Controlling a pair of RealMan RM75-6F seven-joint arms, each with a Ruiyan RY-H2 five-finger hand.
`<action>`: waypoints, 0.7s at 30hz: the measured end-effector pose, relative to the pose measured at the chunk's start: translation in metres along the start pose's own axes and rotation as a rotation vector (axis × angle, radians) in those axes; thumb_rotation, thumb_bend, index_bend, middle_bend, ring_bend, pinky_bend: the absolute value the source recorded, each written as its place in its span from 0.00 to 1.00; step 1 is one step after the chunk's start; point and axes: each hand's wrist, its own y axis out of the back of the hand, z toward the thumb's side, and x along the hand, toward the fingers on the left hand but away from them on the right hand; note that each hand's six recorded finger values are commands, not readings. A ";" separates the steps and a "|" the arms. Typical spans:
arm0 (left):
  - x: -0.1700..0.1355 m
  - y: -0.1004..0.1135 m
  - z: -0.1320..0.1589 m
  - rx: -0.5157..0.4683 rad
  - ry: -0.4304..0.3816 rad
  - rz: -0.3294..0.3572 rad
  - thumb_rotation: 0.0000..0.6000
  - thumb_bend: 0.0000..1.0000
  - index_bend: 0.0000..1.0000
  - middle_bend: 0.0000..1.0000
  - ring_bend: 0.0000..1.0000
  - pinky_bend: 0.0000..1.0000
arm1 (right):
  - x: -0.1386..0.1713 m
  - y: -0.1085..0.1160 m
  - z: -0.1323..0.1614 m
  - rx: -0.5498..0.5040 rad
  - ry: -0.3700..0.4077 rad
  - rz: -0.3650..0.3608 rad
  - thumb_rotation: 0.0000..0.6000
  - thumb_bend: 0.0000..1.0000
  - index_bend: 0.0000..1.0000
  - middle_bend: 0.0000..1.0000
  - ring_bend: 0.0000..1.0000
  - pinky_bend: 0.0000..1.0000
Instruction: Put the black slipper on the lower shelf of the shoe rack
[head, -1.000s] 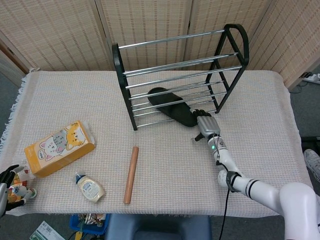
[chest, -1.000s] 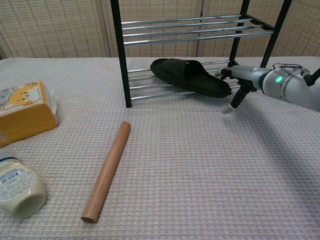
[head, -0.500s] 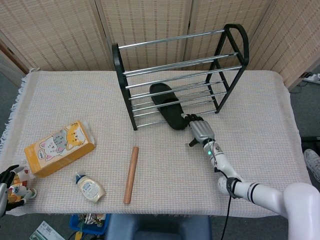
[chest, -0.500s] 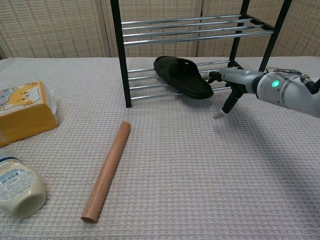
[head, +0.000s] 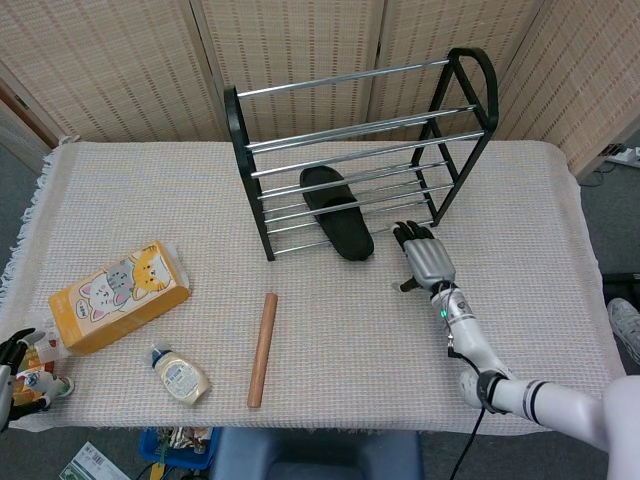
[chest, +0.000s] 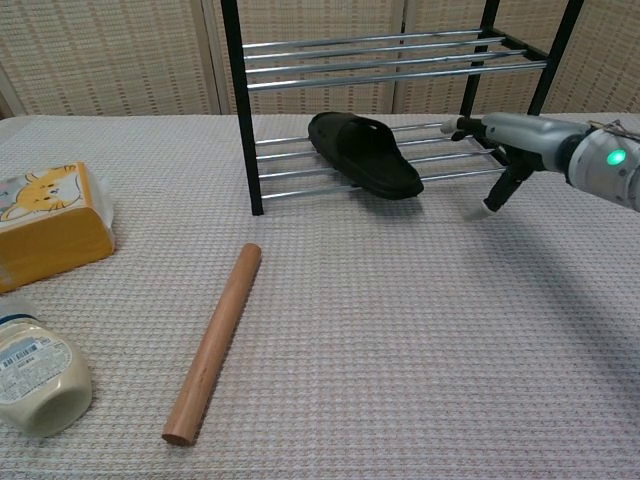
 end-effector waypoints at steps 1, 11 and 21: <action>0.001 0.000 0.001 -0.001 -0.002 0.002 1.00 0.23 0.22 0.18 0.21 0.29 | 0.006 0.003 -0.006 0.007 -0.007 -0.012 1.00 0.16 0.00 0.07 0.00 0.09; 0.008 0.002 0.018 0.007 -0.041 0.020 1.00 0.23 0.22 0.18 0.21 0.29 | 0.091 0.027 -0.065 0.102 -0.072 -0.153 1.00 0.17 0.00 0.12 0.01 0.09; 0.013 0.005 0.039 0.005 -0.079 0.038 1.00 0.23 0.22 0.18 0.21 0.29 | 0.198 0.033 -0.110 0.116 -0.158 -0.244 1.00 0.16 0.00 0.14 0.03 0.10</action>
